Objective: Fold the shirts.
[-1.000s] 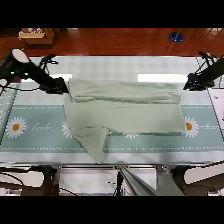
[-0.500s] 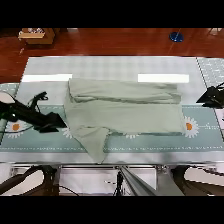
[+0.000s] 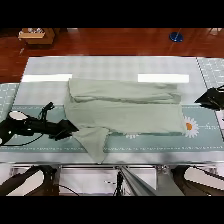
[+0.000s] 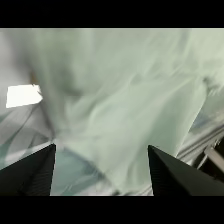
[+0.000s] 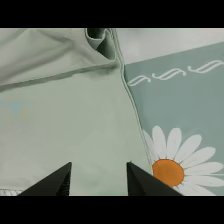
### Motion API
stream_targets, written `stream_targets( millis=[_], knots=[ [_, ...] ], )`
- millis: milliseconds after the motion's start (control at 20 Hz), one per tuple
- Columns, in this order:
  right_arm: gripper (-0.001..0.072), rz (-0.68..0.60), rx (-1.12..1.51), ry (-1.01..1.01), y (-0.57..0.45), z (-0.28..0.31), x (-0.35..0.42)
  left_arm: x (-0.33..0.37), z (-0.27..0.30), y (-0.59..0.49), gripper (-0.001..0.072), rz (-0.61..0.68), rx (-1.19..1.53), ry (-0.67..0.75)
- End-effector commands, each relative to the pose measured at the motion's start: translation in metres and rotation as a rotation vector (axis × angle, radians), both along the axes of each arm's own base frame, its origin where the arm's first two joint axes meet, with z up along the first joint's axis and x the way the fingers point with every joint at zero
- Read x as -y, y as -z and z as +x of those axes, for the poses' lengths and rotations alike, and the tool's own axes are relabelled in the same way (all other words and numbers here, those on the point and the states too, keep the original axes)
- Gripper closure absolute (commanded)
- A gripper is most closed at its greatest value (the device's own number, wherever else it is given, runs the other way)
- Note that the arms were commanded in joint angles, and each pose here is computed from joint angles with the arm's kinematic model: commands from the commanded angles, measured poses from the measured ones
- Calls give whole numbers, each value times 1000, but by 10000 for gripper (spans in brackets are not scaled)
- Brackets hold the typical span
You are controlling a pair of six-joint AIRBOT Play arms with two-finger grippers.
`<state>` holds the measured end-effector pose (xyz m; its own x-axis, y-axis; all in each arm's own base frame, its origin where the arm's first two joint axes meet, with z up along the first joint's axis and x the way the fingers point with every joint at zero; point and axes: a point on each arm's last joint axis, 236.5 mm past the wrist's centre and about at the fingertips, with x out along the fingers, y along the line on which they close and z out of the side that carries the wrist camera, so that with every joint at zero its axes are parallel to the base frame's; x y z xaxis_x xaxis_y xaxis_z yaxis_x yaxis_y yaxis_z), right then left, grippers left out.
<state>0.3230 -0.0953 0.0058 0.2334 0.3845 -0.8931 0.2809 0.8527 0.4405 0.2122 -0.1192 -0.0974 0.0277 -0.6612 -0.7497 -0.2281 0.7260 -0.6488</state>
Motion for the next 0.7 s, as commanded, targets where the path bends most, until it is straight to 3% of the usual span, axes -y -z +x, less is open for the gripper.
stream_targets(
  millis=[0, 50, 100, 150, 200, 300, 400, 650],
  knots=[
    [270, 8, 30, 7, -7, 4, -3, 6, 36, 19, 42, 88, 119, -76],
    [269, 3, 39, 8, -10, 4, -3, 14, 36, 25, 82, 89, 112, -77],
    [270, -3, 49, 9, -13, 4, -3, 20, 33, 30, 238, 91, 89, -71],
    [270, -9, 58, 10, -16, 4, -3, 27, 26, 34, 541, 88, 70, -43],
    [270, -12, 62, 11, -19, 4, -3, 31, 20, 36, 649, 81, 57, -18],
    [265, -26, 25, -5, -16, -6, -2, 33, 15, 34, 678, 69, 53, 12],
    [159, -52, -59, 2, 0, -27, 7, 34, 9, 31, 678, 49, 33, 25],
    [156, 91, -191, 139, 47, -78, 4, 36, 2, 27, 678, 20, 18, 57]
  ],
)
